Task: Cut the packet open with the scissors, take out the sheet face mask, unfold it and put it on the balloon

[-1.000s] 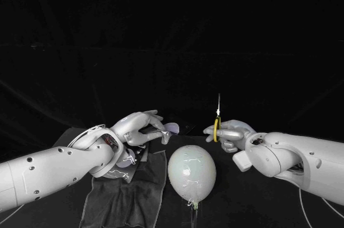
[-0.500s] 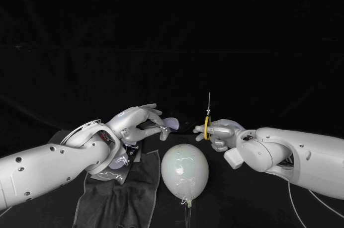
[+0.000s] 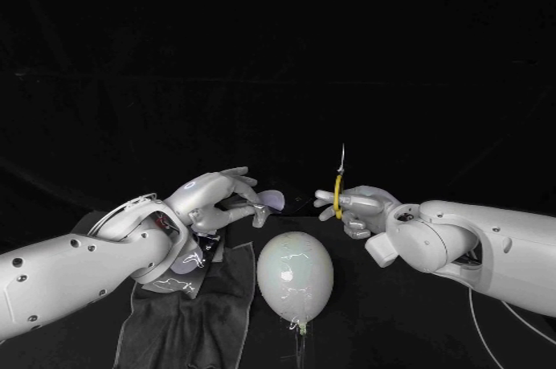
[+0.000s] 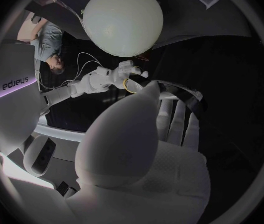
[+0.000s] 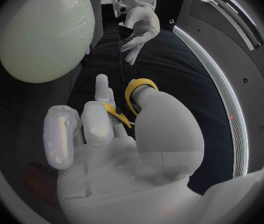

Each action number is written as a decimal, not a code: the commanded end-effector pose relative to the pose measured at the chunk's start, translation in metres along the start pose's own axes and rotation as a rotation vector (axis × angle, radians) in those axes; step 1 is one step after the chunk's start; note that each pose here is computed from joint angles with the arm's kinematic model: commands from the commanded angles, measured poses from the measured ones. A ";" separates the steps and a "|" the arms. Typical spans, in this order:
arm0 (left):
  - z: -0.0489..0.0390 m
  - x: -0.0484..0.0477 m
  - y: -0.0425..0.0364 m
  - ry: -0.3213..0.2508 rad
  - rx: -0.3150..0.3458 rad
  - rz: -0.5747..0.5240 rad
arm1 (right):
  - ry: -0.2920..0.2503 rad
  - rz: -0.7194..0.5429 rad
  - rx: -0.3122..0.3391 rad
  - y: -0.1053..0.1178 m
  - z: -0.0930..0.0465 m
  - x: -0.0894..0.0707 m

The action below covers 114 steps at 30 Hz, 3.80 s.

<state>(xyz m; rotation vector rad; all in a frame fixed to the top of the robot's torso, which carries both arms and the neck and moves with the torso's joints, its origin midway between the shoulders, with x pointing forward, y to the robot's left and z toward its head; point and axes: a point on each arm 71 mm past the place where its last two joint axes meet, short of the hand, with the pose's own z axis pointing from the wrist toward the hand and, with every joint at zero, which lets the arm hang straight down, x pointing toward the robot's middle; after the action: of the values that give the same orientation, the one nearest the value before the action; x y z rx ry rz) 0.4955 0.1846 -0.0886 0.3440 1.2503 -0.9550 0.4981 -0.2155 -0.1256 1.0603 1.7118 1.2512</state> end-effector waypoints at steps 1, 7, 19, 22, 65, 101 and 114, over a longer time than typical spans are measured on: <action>0.0016 -0.0006 -0.0038 0.001 0.022 0.006 | 0.044 -0.007 -0.039 0.004 -0.001 0.004; 0.0024 0.0004 -0.0071 0.002 0.031 0.001 | 0.060 -0.022 -0.040 0.005 0.001 0.008; 0.0038 0.0019 -0.0151 0.001 0.049 -0.009 | 0.092 -0.053 -0.034 0.006 0.009 0.020; 0.0041 0.0023 -0.0162 0.002 0.052 -0.011 | 0.100 -0.058 -0.034 0.007 0.009 0.023; 0.0047 0.0020 -0.0123 -0.015 -0.039 -0.067 | -0.064 -0.097 -0.138 0.014 0.007 0.022; 0.0047 0.0602 0.0666 0.039 -0.762 -1.054 | -0.080 -0.165 -0.239 0.019 0.001 0.031; 0.0078 0.0670 0.0697 0.051 -0.761 -1.186 | -0.087 -0.177 -0.282 0.028 0.014 0.040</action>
<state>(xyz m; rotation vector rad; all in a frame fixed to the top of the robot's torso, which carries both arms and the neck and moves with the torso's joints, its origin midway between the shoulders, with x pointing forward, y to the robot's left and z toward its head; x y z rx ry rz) 0.5565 0.1953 -0.1645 -1.0320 1.7411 -1.2283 0.5001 -0.1694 -0.1096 0.8086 1.5112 1.2551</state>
